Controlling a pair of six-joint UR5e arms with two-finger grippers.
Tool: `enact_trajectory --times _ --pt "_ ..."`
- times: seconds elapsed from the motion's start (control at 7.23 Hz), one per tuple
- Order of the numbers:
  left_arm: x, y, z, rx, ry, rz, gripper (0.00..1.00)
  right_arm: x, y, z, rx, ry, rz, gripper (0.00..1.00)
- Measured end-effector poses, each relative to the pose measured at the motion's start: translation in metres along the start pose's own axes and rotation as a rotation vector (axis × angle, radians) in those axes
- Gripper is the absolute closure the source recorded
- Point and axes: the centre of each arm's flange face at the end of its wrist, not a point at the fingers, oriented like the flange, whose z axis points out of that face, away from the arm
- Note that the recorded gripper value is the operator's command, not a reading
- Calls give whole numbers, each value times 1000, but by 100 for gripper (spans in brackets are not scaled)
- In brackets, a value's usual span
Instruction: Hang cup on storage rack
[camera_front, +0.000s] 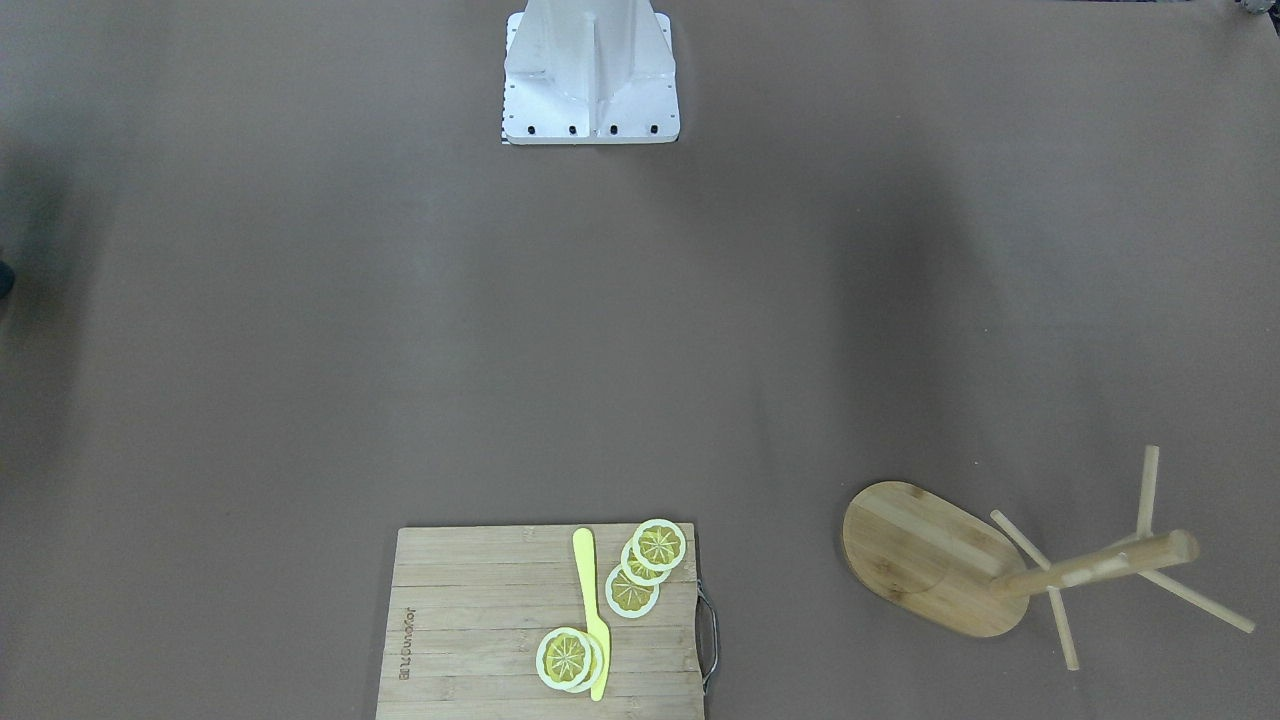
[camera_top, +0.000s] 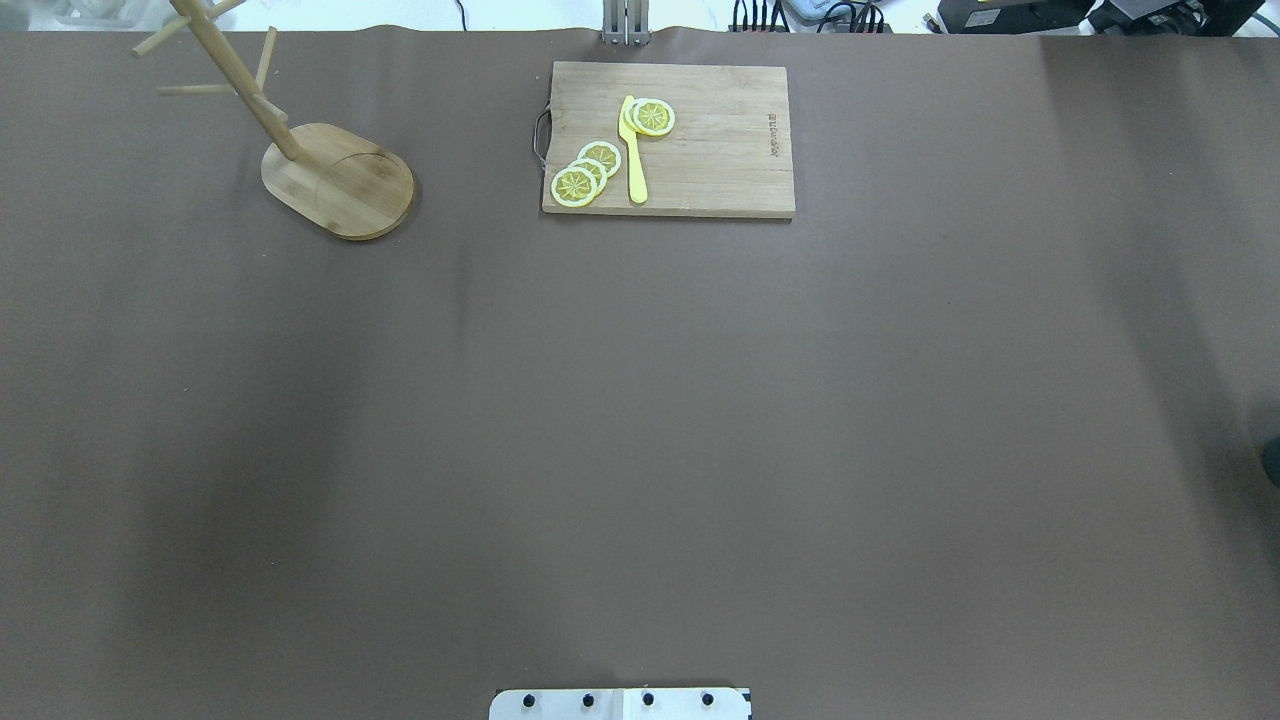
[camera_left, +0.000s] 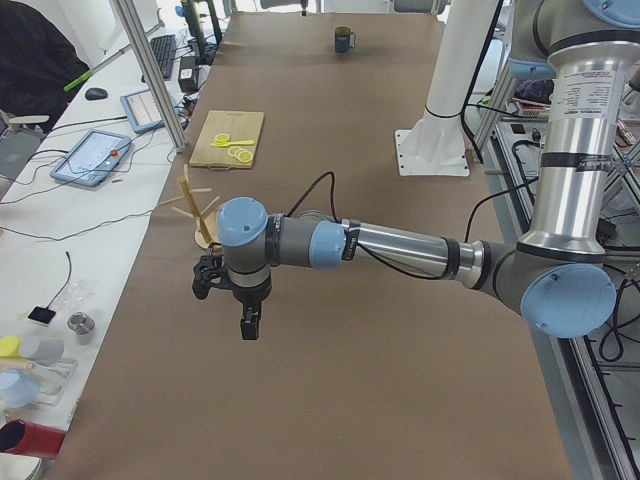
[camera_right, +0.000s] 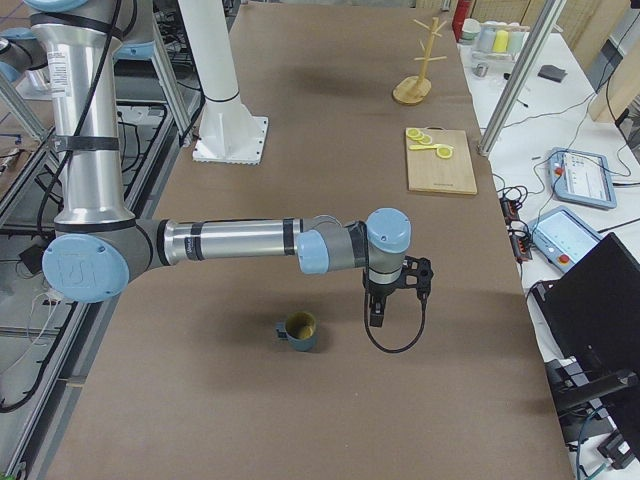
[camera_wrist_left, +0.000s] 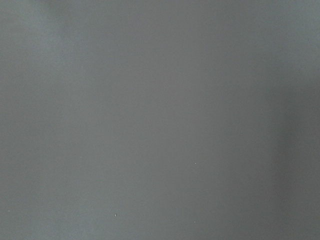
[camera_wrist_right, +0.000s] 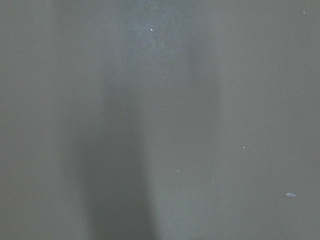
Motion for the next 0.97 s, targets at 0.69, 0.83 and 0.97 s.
enact_trajectory --times 0.69,0.83,0.97 --pt "-4 -5 -10 31 -128 22 2 -2 -4 0 0 1 -2 0" --pt "2 -6 -11 31 -90 22 1 -1 -3 1 -1 5 -1 0" --pt "8 -7 -12 32 -39 24 2 2 -3 3 -7 4 2 0"
